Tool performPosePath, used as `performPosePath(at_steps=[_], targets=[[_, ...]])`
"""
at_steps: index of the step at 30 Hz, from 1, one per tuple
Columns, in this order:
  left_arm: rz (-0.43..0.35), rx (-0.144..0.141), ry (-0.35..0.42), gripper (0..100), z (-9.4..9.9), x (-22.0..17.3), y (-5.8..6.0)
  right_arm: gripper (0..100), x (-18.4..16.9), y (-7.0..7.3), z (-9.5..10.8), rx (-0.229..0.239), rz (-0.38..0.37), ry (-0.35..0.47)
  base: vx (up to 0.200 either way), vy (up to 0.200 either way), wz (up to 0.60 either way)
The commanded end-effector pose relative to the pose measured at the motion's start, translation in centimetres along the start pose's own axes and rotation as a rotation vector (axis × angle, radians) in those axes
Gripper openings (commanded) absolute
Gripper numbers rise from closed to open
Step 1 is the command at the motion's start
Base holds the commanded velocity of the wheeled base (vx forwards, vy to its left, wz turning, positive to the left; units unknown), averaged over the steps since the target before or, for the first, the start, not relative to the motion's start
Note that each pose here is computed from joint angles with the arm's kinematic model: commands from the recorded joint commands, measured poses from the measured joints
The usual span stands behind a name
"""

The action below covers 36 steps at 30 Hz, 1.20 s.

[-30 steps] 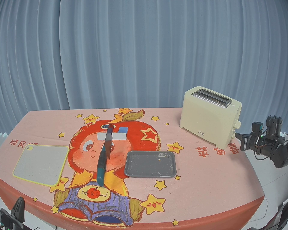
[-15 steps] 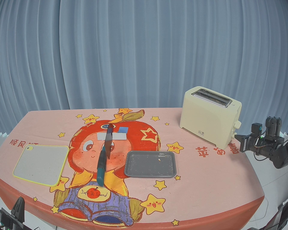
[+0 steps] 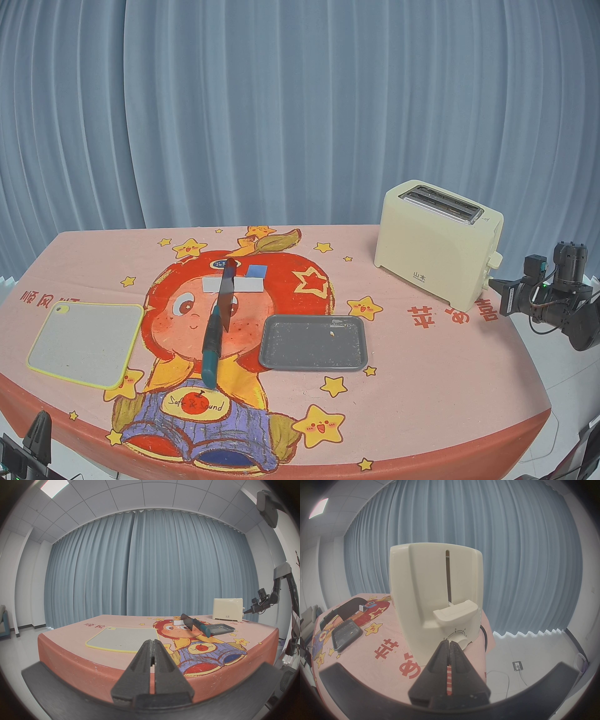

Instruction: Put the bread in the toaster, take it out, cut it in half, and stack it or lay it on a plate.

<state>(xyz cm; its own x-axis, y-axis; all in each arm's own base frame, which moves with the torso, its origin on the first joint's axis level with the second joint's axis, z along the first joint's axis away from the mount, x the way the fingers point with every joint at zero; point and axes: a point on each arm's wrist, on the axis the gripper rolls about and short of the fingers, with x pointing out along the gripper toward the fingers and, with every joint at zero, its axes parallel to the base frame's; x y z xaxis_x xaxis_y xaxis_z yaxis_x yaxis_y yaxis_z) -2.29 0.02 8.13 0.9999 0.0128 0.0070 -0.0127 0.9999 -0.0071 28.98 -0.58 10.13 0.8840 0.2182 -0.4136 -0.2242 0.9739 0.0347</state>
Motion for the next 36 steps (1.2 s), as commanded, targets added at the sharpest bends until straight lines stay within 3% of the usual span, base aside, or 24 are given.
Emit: performPosePath(at_steps=[1, 36], targets=[[0.001, -0.001, 0.001, 0, -0.52, 0.0, 0.0, 0, -0.14, 0.11, 0.2, -0.005, 0.002, -0.009, 0.0, 0.0, 0.0], [0.001, -0.001, 0.001, 0, -0.52, 0.0, 0.0, 0, 0.22, -0.33, -0.12, -0.021, -0.006, 0.004, 0.0, 0.0, 0.0]])
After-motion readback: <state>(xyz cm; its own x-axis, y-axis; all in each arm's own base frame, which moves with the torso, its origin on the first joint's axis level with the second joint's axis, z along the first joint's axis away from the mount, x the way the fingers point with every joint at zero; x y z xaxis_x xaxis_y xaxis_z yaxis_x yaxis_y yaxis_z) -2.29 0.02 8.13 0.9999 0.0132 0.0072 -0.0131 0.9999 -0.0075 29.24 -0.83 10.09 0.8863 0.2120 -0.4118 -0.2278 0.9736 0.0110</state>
